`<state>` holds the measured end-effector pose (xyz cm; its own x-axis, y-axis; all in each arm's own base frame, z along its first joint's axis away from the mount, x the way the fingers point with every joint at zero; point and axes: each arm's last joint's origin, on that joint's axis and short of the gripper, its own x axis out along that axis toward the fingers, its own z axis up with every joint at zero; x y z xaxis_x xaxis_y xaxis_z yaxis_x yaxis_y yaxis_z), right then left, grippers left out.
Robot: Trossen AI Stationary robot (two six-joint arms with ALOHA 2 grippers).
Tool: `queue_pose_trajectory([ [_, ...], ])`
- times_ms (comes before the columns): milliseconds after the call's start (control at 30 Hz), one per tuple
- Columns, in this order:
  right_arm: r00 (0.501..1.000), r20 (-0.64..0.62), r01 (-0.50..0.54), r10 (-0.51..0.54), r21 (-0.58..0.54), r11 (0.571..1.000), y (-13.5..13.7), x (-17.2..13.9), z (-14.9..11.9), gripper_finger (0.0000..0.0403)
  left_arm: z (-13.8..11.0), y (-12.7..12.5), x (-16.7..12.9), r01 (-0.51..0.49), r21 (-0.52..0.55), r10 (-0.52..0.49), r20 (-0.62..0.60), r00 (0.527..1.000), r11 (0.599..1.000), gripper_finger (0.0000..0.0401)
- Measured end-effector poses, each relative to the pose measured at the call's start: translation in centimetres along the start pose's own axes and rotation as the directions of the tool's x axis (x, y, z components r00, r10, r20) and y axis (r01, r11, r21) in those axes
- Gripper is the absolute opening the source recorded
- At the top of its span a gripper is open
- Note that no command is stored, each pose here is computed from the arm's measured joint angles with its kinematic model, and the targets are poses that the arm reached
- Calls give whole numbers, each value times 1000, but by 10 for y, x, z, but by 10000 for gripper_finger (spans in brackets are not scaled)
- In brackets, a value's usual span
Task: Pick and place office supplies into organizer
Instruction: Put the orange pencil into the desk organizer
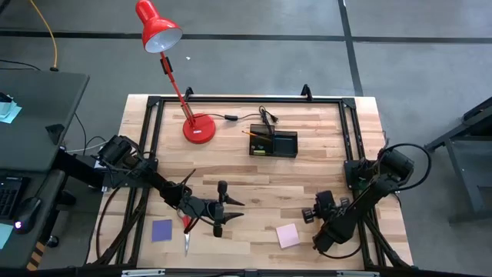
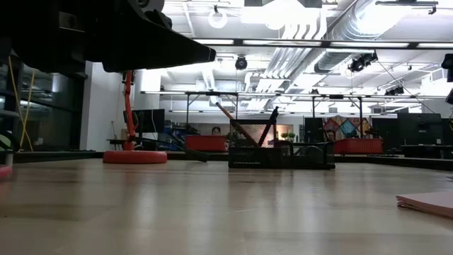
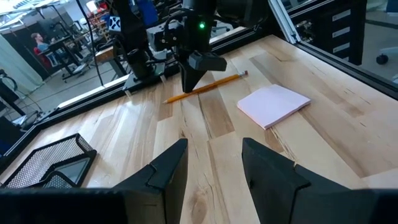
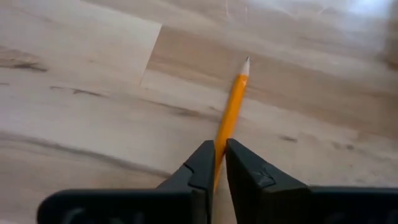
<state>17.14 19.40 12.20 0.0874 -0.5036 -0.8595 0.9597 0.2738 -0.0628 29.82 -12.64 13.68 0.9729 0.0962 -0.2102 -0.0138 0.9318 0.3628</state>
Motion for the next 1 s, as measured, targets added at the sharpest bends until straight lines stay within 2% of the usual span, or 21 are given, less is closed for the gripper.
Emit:
queue_pose_trajectory([
  [300, 993, 82, 95, -89, -66, 993, 7, 24, -5, 16, -1, 0, 0, 1, 3, -1, -5, 1000, 1000, 143],
  [433, 986, 158, 57, -46, -70, 996, 8, 27, -4, 17, -1, 0, 0, 2, 4, -2, -6, 1000, 1000, 143],
  [600, 983, 174, 68, -58, -57, 996, 13, 34, 7, 16, -1, 0, 0, 2, 4, -2, -6, 1000, 1000, 143],
  [733, 967, 253, -2, 19, -71, 997, 13, 52, 16, 16, -1, 0, 0, 4, 8, -4, -14, 1000, 1000, 143],
  [833, 956, 291, -21, 35, -50, 999, 8, 66, 22, 16, -3, -1, 0, 7, 6, -7, -26, 1000, 1000, 143],
  [1000, 919, 382, -85, 98, -50, 995, 8, 71, 24, 16, -3, -1, 0, 9, -3, -9, -32, 999, 1000, 143],
])
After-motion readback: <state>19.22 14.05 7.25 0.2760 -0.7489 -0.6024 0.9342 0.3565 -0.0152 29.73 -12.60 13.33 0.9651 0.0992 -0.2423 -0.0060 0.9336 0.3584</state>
